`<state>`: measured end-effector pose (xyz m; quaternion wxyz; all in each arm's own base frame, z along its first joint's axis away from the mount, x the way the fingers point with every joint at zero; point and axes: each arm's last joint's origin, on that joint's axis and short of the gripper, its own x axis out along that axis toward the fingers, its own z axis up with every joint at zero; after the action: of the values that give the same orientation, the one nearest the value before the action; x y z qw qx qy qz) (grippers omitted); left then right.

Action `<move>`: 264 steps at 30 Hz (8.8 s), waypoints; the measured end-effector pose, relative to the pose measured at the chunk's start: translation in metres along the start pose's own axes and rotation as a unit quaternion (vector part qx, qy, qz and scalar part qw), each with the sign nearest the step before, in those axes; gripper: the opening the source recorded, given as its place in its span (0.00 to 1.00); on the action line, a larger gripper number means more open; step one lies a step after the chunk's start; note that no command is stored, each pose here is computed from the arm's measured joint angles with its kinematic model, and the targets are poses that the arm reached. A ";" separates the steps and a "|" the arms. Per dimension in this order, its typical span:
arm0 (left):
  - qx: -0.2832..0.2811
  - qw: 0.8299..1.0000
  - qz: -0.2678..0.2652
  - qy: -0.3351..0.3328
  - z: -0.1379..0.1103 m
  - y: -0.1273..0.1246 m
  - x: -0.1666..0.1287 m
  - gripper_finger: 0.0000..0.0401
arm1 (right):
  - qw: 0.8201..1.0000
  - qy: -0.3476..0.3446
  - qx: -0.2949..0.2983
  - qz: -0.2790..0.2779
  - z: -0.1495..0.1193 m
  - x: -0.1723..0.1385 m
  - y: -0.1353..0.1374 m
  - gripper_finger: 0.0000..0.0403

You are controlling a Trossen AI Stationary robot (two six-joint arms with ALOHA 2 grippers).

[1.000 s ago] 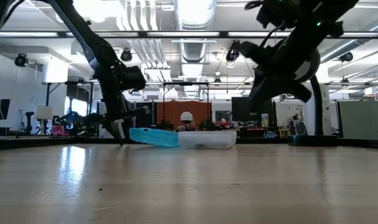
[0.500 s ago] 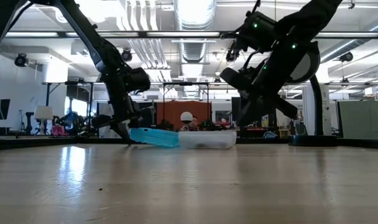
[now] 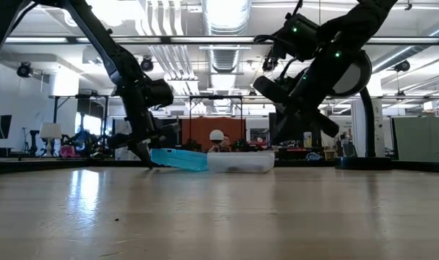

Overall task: Pick & place school supplies into a supply box
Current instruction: Close the blue supply box

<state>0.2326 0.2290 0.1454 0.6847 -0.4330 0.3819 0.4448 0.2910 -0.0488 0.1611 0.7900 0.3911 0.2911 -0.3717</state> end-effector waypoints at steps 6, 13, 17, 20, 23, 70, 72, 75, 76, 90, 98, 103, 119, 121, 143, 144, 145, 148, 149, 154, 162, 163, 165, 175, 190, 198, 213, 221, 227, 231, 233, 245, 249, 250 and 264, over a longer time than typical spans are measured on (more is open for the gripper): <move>0.009 1.000 -0.009 0.007 0.001 0.001 0.000 0.19 | 0.999 0.002 -0.006 0.039 -0.003 0.016 0.006 0.02; 0.034 0.999 -0.008 0.009 0.000 0.003 0.002 0.19 | 1.000 -0.003 -0.006 0.028 -0.007 0.026 0.005 0.02; 0.036 0.999 -0.017 0.019 0.000 0.005 0.008 0.19 | 1.000 0.000 -0.009 0.017 -0.008 0.026 0.003 0.02; 0.032 0.999 -0.032 0.020 0.002 0.003 0.010 0.19 | 1.000 0.003 -0.010 0.010 -0.007 0.026 0.001 0.02; 0.033 0.998 -0.043 0.011 0.005 0.000 0.008 0.19 | 1.000 0.005 -0.013 0.003 -0.007 0.026 0.000 0.02; 0.154 0.988 0.024 0.007 0.028 -0.005 -0.017 0.19 | 0.998 0.007 -0.056 0.003 0.004 0.013 0.006 0.07; 0.151 0.988 0.028 0.014 0.025 -0.001 -0.015 0.19 | 0.999 -0.002 -0.048 0.017 0.012 0.009 0.011 0.10; 0.139 0.989 0.036 0.027 0.019 0.007 -0.009 0.19 | 0.998 -0.009 -0.026 0.050 0.031 0.003 0.018 0.15; 0.131 0.990 0.039 0.031 0.017 0.010 -0.008 0.19 | 0.998 -0.005 -0.017 0.063 0.038 0.003 0.019 0.16; 0.084 0.996 0.008 0.022 0.011 0.014 -0.002 0.19 | 0.996 0.077 -0.004 0.039 0.068 0.063 0.024 0.13; 0.074 0.997 -0.020 0.013 0.014 0.011 0.000 0.19 | 0.994 0.096 -0.054 -0.023 0.073 0.081 0.020 0.13; 0.073 0.996 -0.039 0.014 0.015 0.009 0.001 0.19 | 0.992 0.105 -0.055 -0.031 0.069 0.086 0.015 0.13; 0.037 0.981 -0.188 0.015 0.024 -0.011 -0.008 0.19 | 0.991 0.110 -0.074 -0.035 0.069 0.081 0.015 0.13; 0.040 0.980 -0.195 0.005 0.026 -0.013 -0.015 0.19 | 0.990 0.112 -0.075 -0.037 0.068 0.081 0.014 0.13; 0.019 0.942 -0.334 -0.025 0.043 -0.036 -0.047 0.19 | 0.989 0.111 -0.086 -0.037 0.068 0.081 0.013 0.13; 0.018 0.940 -0.340 -0.029 0.045 -0.037 -0.049 0.19 | 0.989 0.111 -0.086 -0.038 0.068 0.081 0.013 0.13; 0.020 0.936 -0.349 -0.030 0.046 -0.038 -0.051 0.19 | 0.989 0.111 -0.086 -0.037 0.068 0.081 0.013 0.13; 0.023 0.924 -0.380 -0.019 0.049 -0.042 -0.055 0.19 | 0.989 0.111 -0.086 -0.037 0.068 0.081 0.013 0.13; 0.023 0.922 -0.386 -0.014 0.049 -0.043 -0.056 0.19 | 0.989 0.111 -0.086 -0.038 0.068 0.081 0.013 0.13; 0.030 0.944 -0.326 -0.034 0.047 -0.038 -0.051 0.19 | 0.989 0.108 -0.088 -0.040 0.068 0.081 0.013 0.13; 0.119 0.985 -0.049 -0.111 0.040 -0.014 -0.049 0.19 | 0.989 0.111 -0.089 -0.043 0.066 0.081 0.011 0.13; 0.137 0.985 -0.023 -0.101 0.037 -0.010 -0.046 0.19 | 0.989 0.111 -0.089 -0.043 0.066 0.081 0.011 0.13; 0.167 0.983 -0.013 -0.071 0.031 -0.006 -0.038 0.19 | 0.989 0.111 -0.089 -0.044 0.065 0.081 0.010 0.13; 0.355 0.933 -0.058 -0.031 -0.015 -0.025 0.009 0.19 | 0.989 0.113 -0.089 -0.045 0.065 0.082 0.010 0.13; 0.364 0.921 -0.110 -0.088 -0.010 -0.036 0.017 0.19 | 0.988 0.117 -0.091 -0.048 0.062 0.082 0.007 0.13; 0.371 0.906 -0.177 -0.104 -0.006 -0.043 0.001 0.19 | 0.986 0.125 -0.100 -0.048 0.061 0.082 0.006 0.13; 0.365 0.875 -0.279 -0.154 0.001 -0.059 -0.021 0.19 | 0.986 0.099 -0.132 -0.036 0.073 0.057 0.012 0.13; 0.370 0.864 -0.294 -0.175 0.012 -0.069 -0.032 0.19 | 0.982 0.097 -0.145 -0.068 0.077 0.034 0.010 0.13; 0.371 0.863 -0.295 -0.175 0.011 -0.071 -0.032 0.19 | 0.979 0.066 -0.174 -0.084 0.088 -0.002 0.011 0.13; 0.377 0.860 -0.300 -0.172 0.007 -0.075 -0.032 0.19 | 0.970 0.080 -0.195 -0.120 0.083 -0.027 0.004 0.13; 0.379 0.858 -0.302 -0.171 0.005 -0.077 -0.032 0.19 | 0.966 0.092 -0.203 -0.134 0.073 -0.035 -0.002 0.13; 0.382 0.855 -0.305 -0.172 0.003 -0.080 -0.033 0.19 | 0.957 0.113 -0.203 -0.175 -0.002 -0.044 -0.032 0.13; 0.380 0.853 -0.309 -0.178 0.006 -0.084 -0.036 0.19 | 0.949 0.101 -0.215 -0.209 -0.013 -0.025 -0.042 0.13; 0.380 0.852 -0.310 -0.181 0.007 -0.085 -0.037 0.19 | 0.943 0.084 -0.223 -0.230 -0.014 -0.022 -0.044 0.13; 0.382 0.849 -0.316 -0.180 0.005 -0.093 -0.033 0.19 | 0.918 0.037 -0.262 -0.297 -0.013 0.021 -0.054 0.13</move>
<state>0.3107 0.2030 0.2005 0.9564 -0.1468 0.2346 0.0930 0.2565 -0.0678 0.1168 0.7064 0.0795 0.5095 -0.4849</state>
